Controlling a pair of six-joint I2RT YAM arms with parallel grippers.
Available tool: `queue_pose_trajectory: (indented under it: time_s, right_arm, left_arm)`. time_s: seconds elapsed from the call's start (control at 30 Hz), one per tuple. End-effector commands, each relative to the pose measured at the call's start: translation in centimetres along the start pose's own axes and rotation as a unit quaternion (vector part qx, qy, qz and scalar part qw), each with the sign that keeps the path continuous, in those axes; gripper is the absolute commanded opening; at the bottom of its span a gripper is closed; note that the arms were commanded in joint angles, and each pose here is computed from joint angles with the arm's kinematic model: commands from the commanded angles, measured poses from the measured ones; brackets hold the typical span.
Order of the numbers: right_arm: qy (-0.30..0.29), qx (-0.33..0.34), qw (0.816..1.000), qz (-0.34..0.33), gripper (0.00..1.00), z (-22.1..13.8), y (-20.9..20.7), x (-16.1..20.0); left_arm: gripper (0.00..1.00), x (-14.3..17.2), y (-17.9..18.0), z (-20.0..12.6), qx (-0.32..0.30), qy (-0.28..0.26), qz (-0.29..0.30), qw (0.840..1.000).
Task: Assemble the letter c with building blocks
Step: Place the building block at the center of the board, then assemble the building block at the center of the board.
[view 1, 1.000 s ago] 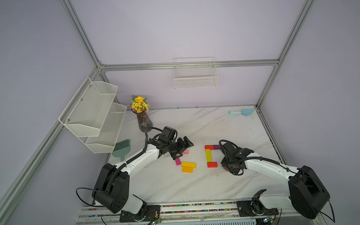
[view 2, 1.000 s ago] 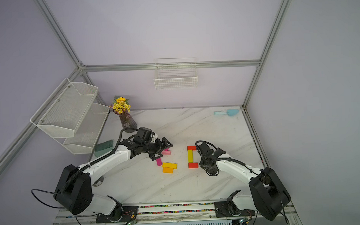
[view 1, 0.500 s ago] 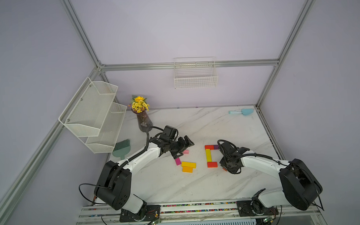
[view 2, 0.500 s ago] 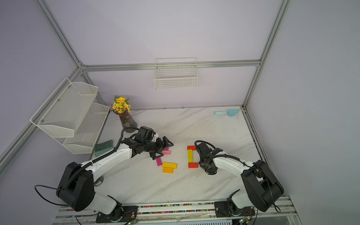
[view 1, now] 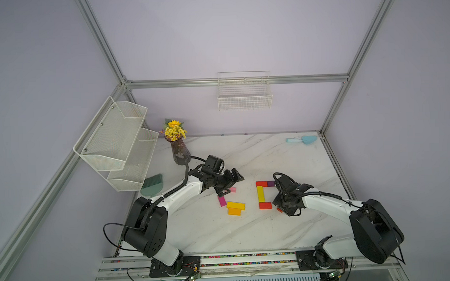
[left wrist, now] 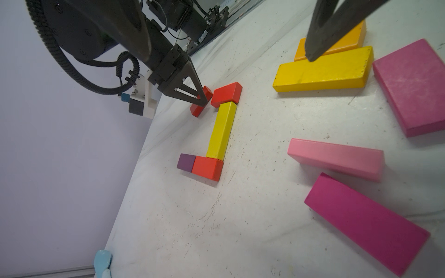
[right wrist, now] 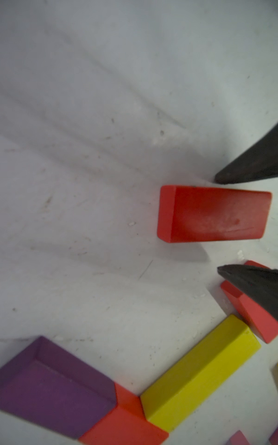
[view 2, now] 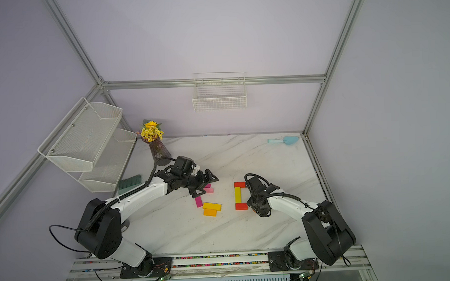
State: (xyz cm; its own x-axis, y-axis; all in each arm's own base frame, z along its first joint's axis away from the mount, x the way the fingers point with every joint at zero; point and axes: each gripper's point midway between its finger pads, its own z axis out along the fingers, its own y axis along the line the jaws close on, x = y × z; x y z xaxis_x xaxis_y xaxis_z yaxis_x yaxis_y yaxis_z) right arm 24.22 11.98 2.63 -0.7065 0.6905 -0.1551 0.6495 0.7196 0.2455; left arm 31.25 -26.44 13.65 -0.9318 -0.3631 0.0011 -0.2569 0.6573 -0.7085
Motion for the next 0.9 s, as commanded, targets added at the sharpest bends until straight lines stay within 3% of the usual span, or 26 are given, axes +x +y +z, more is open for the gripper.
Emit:
queue_pose_trajectory:
  time_s: [0.0, 0.87]
  right_arm:
    - [0.013, 0.000, 1.000, 0.011, 0.62, 0.1, -0.7, 0.6]
    - [0.054, -0.139, 0.989, 0.015, 0.64, -2.8, 6.5, 0.9]
  left_arm:
    - [1.00, -0.3, -2.0, -0.3, 0.026, -0.001, 0.020, 0.999]
    - [1.00, -0.1, -2.1, -0.4, 0.022, -0.008, 0.019, 1.000]
